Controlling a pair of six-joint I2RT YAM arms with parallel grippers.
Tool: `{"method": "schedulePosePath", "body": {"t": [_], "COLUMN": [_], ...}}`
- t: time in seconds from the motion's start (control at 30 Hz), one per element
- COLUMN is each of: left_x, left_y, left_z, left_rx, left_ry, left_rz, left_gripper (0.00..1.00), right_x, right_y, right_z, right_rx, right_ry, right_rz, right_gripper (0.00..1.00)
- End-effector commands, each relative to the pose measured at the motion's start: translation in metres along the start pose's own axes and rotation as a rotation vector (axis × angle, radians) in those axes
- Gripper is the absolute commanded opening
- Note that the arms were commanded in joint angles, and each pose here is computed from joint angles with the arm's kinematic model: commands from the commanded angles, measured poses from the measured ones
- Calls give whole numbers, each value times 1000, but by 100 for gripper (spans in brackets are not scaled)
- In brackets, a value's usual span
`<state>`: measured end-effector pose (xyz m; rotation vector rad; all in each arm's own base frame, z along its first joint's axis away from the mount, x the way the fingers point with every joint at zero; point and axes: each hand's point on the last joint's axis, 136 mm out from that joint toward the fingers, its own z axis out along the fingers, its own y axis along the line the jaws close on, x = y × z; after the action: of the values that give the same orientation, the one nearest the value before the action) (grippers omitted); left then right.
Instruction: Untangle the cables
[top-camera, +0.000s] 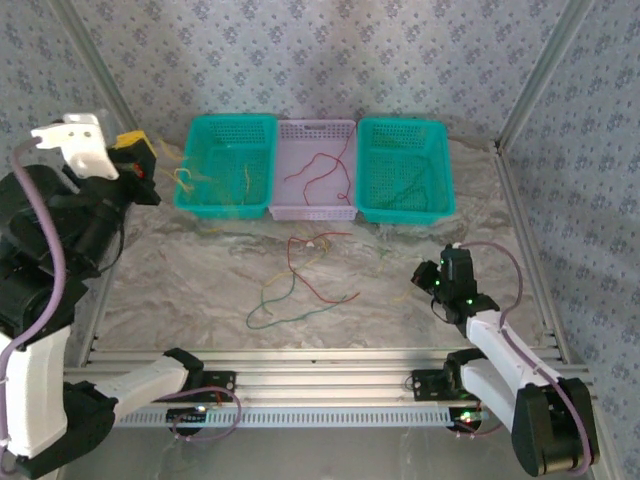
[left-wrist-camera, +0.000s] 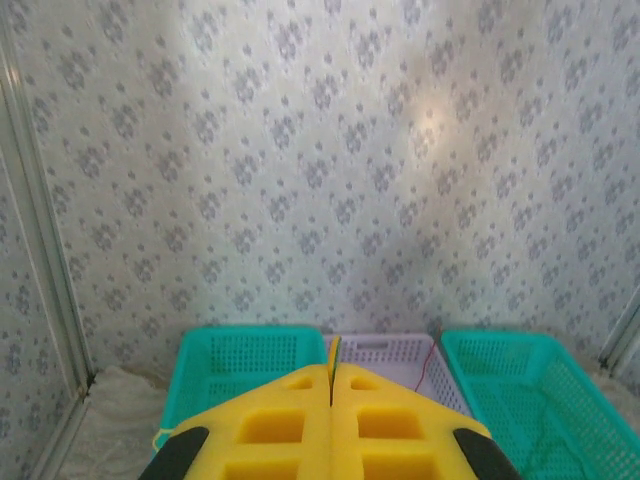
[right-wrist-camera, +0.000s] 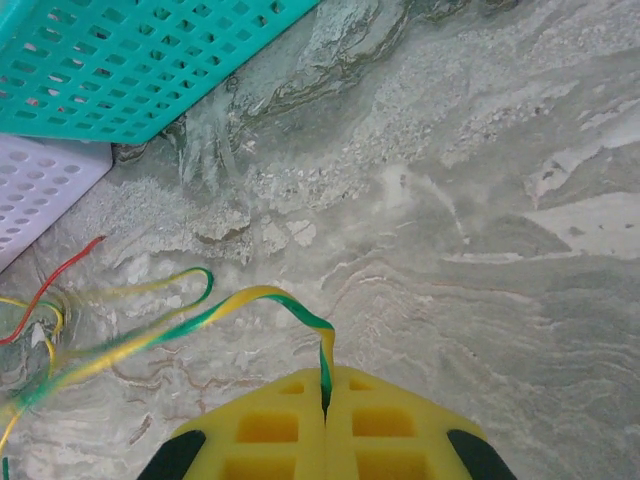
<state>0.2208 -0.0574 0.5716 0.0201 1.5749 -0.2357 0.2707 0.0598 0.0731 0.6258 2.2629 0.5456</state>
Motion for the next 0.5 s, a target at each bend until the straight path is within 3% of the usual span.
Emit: {"method": "schedulePosePath", "body": {"t": [0.0, 0.17, 0.47], "left_x": [-10, 17, 32], "left_y": [6, 20, 24], "left_z": [6, 38, 91], "left_rx": [-53, -197, -253], "left_ry": [-20, 41, 55], "left_rz": [24, 99, 133], "left_gripper": [0, 0, 0], "right_x": [-1, -5, -8], "right_y": [1, 21, 53], "right_z": [-1, -7, -25], "right_rx": [-17, -102, -219], "right_ry": [-8, -5, 2], "right_rz": [26, 22, -26], "right_gripper": [0, 0, 0]}}
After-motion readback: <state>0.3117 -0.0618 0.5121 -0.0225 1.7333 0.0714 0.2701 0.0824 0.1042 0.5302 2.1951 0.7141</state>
